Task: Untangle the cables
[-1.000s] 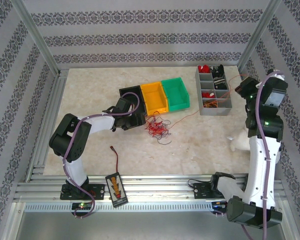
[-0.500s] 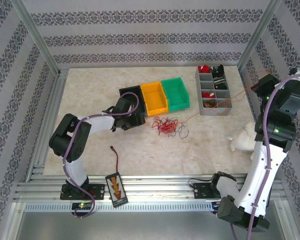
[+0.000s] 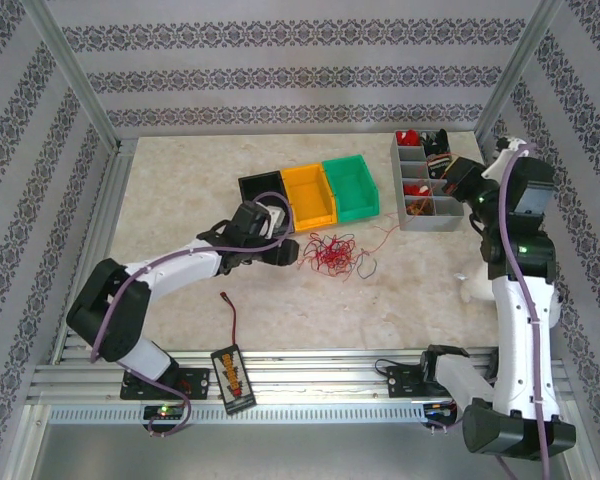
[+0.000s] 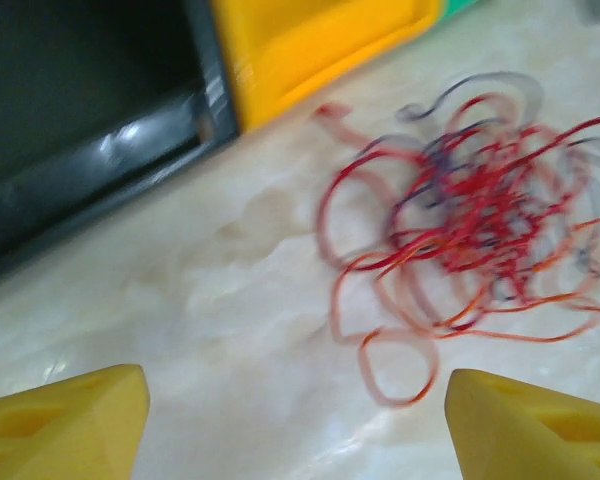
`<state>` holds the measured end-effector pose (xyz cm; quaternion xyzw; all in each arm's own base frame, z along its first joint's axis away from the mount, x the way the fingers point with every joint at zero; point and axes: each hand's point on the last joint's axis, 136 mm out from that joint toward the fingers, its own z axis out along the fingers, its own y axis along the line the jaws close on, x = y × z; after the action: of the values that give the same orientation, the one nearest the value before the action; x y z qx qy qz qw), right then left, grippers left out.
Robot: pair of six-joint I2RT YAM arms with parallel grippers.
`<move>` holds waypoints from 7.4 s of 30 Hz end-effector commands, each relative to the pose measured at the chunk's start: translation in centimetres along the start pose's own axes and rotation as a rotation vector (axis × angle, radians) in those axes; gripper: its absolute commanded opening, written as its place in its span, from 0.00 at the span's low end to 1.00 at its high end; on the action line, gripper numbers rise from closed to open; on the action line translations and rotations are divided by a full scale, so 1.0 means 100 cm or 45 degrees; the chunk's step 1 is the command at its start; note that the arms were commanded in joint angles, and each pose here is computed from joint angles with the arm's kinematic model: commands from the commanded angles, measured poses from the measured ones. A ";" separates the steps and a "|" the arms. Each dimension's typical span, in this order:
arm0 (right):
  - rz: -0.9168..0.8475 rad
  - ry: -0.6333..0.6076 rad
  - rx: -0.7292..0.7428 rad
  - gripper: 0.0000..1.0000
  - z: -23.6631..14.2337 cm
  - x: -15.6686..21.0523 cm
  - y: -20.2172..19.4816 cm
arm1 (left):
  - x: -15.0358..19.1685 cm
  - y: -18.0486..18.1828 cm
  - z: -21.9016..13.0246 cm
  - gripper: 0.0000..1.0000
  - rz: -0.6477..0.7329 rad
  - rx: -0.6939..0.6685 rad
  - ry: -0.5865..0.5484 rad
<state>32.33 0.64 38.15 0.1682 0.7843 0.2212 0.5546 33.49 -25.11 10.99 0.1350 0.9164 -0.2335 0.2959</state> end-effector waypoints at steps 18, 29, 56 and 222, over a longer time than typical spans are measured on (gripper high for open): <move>-0.035 0.108 0.094 0.04 0.019 0.039 -0.021 | -0.003 -0.093 0.093 0.82 0.348 0.237 0.243; -0.012 0.103 0.125 0.04 0.021 0.040 -0.026 | 0.031 -0.050 0.135 0.37 0.282 -0.022 0.406; 0.215 -0.126 0.848 0.02 -0.043 -0.005 -0.164 | 0.120 0.157 -0.013 0.00 -0.478 -0.874 0.482; -0.915 1.178 -0.359 0.56 0.104 0.412 0.101 | 0.086 0.127 0.013 0.00 -0.478 -0.566 0.182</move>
<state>34.27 30.72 11.96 -0.2031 0.9197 0.1619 0.2944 34.34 -16.50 2.59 -0.0674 0.9577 -0.1162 0.2545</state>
